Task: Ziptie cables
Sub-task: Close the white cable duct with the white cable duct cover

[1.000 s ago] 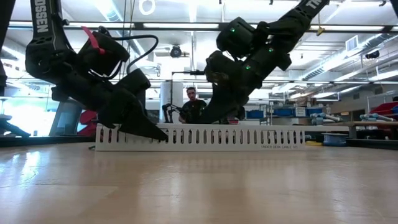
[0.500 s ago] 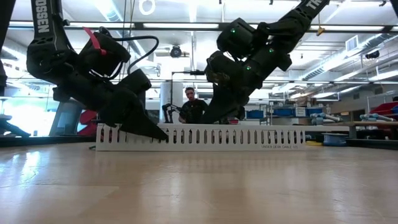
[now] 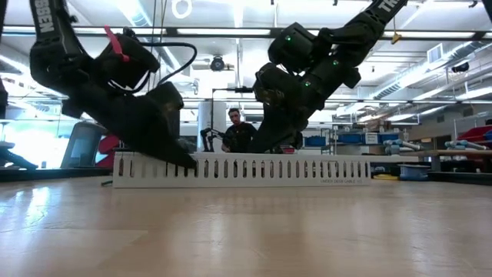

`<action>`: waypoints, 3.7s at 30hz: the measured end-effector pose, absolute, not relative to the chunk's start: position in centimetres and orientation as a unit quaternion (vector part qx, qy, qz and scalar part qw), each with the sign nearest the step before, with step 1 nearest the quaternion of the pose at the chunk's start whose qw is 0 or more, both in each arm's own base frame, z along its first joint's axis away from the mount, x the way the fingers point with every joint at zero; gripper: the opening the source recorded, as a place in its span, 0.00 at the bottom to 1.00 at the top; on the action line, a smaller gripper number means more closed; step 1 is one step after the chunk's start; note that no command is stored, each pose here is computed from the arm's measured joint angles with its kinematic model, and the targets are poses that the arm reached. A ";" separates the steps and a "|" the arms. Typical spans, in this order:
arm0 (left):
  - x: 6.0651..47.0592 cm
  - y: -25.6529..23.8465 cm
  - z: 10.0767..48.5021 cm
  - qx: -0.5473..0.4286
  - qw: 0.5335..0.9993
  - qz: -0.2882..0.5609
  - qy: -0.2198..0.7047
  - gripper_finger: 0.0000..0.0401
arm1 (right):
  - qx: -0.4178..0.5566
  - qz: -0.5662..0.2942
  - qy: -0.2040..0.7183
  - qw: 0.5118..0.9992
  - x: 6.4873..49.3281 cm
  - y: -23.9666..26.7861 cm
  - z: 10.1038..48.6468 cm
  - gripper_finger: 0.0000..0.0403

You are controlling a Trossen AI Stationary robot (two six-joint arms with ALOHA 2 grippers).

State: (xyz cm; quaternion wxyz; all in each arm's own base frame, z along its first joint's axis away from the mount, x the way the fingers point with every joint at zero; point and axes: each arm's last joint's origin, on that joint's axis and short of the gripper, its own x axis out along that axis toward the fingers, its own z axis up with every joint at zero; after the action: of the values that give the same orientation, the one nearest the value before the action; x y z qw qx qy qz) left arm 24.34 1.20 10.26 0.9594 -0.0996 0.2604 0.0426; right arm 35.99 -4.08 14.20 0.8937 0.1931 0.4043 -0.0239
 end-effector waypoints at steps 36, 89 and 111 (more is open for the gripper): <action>21.0 -0.8 10.0 -0.067 0.952 0.124 0.271 0.66 | 0.202 -0.036 0.395 0.896 35.9 -5.2 14.2 0.00; 20.7 -0.7 9.9 -0.051 0.955 0.121 0.268 0.61 | 0.128 -0.084 0.455 0.877 34.5 -3.9 19.1 0.00; 20.8 -0.8 10.0 -0.054 0.958 0.107 0.259 0.66 | 0.120 -0.012 0.372 0.920 40.2 -4.6 15.2 0.00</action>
State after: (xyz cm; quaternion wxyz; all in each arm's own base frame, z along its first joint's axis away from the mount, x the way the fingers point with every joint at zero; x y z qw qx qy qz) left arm 20.80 -0.79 10.00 0.9584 -0.0542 0.2588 0.1071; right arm 40.24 -4.57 15.16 0.9204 0.1197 0.3721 -0.0115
